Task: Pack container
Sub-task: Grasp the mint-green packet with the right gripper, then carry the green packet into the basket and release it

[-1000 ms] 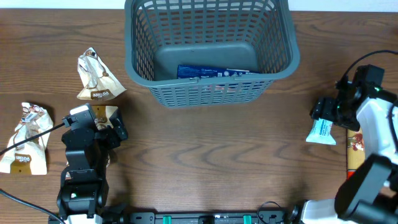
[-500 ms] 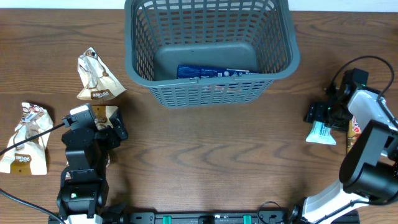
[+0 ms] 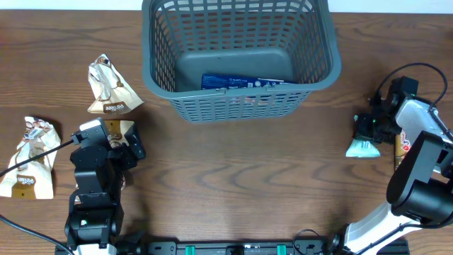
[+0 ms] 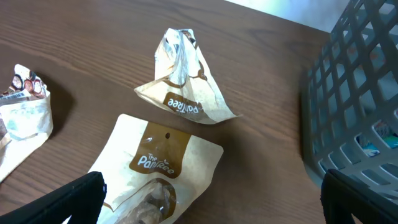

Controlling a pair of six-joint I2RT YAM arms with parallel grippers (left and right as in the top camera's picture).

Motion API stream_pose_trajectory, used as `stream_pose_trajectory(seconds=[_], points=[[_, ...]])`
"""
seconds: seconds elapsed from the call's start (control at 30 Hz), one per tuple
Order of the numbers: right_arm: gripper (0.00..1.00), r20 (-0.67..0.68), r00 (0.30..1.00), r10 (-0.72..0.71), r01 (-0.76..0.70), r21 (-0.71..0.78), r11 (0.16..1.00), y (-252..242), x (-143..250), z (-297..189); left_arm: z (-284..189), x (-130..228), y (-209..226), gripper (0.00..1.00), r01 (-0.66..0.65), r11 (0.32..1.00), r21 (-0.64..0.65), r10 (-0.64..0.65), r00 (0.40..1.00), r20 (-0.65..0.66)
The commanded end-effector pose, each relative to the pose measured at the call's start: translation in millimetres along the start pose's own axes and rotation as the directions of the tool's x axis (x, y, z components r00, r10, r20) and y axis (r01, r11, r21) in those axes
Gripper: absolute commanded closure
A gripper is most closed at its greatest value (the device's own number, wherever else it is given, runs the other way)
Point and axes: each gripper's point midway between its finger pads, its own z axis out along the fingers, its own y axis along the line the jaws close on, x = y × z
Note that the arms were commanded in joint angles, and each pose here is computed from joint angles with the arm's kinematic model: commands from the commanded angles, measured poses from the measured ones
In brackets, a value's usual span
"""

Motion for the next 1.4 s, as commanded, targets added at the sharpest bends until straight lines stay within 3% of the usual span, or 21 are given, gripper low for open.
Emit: stream_pose_trajectory(seconds=[0.0,0.1,0.27,0.37,0.47,0.53,0.73,0.8,1.03,1.37], points=[[0.99,0.239,0.971,-0.019,0.047,-0.110,0.993,26,-62,-73,-4,-12,-1,0.01,0.001,1.000,0.001,-0.001,1.000,0.026],[0.99,0.422,0.906,-0.023,0.081,-0.120,0.989,39,-104,-149,-4,-12,-1,0.01,0.001,1.000,0.001,-0.001,1.000,0.026],[0.99,0.677,0.730,-0.097,0.206,-0.083,0.975,78,-140,-280,-4,-12,-1,0.01,0.001,1.000,0.002,-0.001,1.000,0.025],[0.99,0.763,0.596,-0.252,0.427,-0.035,0.904,128,-134,-337,-4,-11,-1,0.01,0.001,1.000,0.000,-0.001,1.000,0.020],[0.99,0.808,0.379,-0.452,0.732,0.037,0.680,197,-101,-366,-4,-10,-1,0.01,0.000,1.000,0.000,0.000,1.000,0.018],[0.99,0.802,0.232,-0.550,0.847,0.111,0.520,231,-78,-367,-4,-10,-1,0.01,0.000,1.000,0.000,0.000,1.000,0.018],[0.97,0.687,-0.150,-0.711,0.961,0.269,0.057,305,-16,-331,-4,-9,0,0.01,0.007,1.000,-0.001,-0.007,1.000,0.015],[0.94,0.623,-0.222,-0.750,0.952,0.304,-0.029,317,-11,-313,-4,-9,0,0.01,0.011,1.000,-0.001,-0.011,1.000,0.015],[0.87,0.447,-0.239,-0.862,0.954,0.273,-0.123,345,-14,-239,-4,-9,0,0.01,0.011,1.000,-0.002,-0.011,1.000,0.012],[0.85,0.358,-0.165,-0.919,0.986,0.043,-0.161,348,-6,-146,-4,-9,0,0.01,0.010,1.000,-0.002,-0.010,1.000,0.011]])
